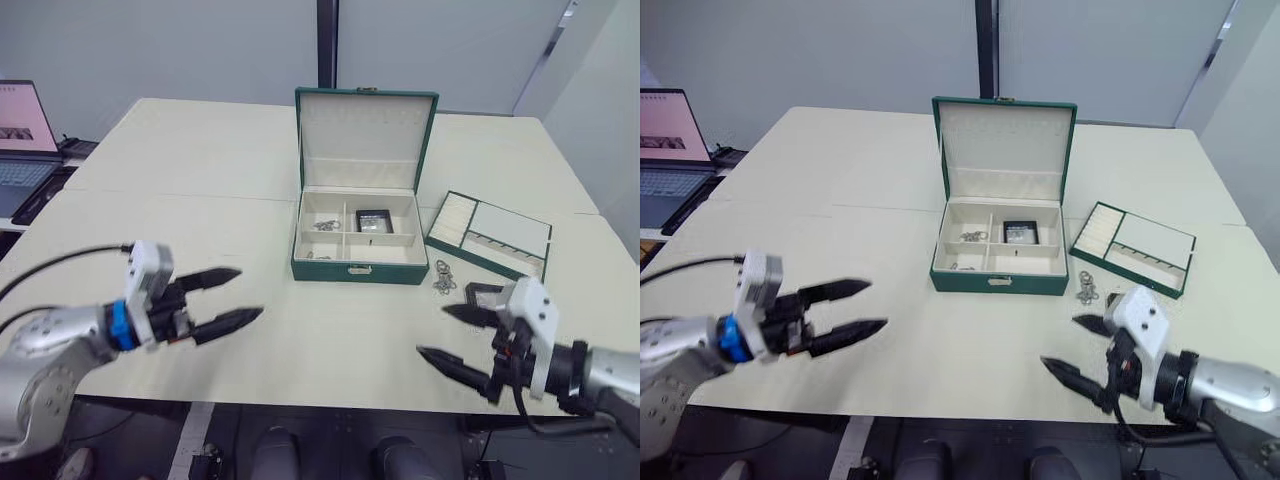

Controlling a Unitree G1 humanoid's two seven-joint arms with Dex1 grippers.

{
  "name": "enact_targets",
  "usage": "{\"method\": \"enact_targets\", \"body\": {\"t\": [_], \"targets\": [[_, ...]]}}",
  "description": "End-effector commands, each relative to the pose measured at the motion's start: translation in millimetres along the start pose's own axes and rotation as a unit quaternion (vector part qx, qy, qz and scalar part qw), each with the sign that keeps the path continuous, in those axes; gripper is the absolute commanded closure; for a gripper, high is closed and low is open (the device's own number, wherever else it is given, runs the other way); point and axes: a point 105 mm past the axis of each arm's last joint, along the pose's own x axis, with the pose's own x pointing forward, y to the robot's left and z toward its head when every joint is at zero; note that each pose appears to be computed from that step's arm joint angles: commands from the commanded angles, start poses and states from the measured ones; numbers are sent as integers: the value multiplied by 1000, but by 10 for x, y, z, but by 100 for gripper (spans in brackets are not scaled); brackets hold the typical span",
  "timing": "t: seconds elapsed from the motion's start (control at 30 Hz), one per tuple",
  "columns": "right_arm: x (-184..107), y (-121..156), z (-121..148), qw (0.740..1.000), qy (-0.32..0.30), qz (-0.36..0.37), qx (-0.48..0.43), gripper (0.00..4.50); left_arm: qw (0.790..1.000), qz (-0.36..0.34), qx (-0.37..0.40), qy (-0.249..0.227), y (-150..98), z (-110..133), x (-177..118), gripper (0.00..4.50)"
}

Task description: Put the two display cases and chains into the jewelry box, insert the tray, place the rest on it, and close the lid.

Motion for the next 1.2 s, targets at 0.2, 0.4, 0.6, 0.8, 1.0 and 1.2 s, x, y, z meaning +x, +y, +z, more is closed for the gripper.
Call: {"method": "enact_targets", "body": {"t": [0.2,0.4,0.6,0.8,1.0,1.2], "targets": [[-35,54,-49,1000,-10,-3,-13,0,999,-4,40,5,-75,-16,-143,2],[-79,-45,-94,1000,-6,-24,-7,0,996,-66,60,-14,-242,240,60,2],[-170,-183,-143,998,-17,-59,21,0,984,-158,81,-28,-530,576,238,2],[-265,-276,-198,997,-9,-78,22,0,977,-184,103,-14,-564,668,268,2],[-323,-370,-161,996,14,-83,-16,0,973,-187,137,-11,-543,681,304,2],[-400,-735,-92,989,89,-79,-82,0,967,-195,162,-6,-466,603,344,2]]}}
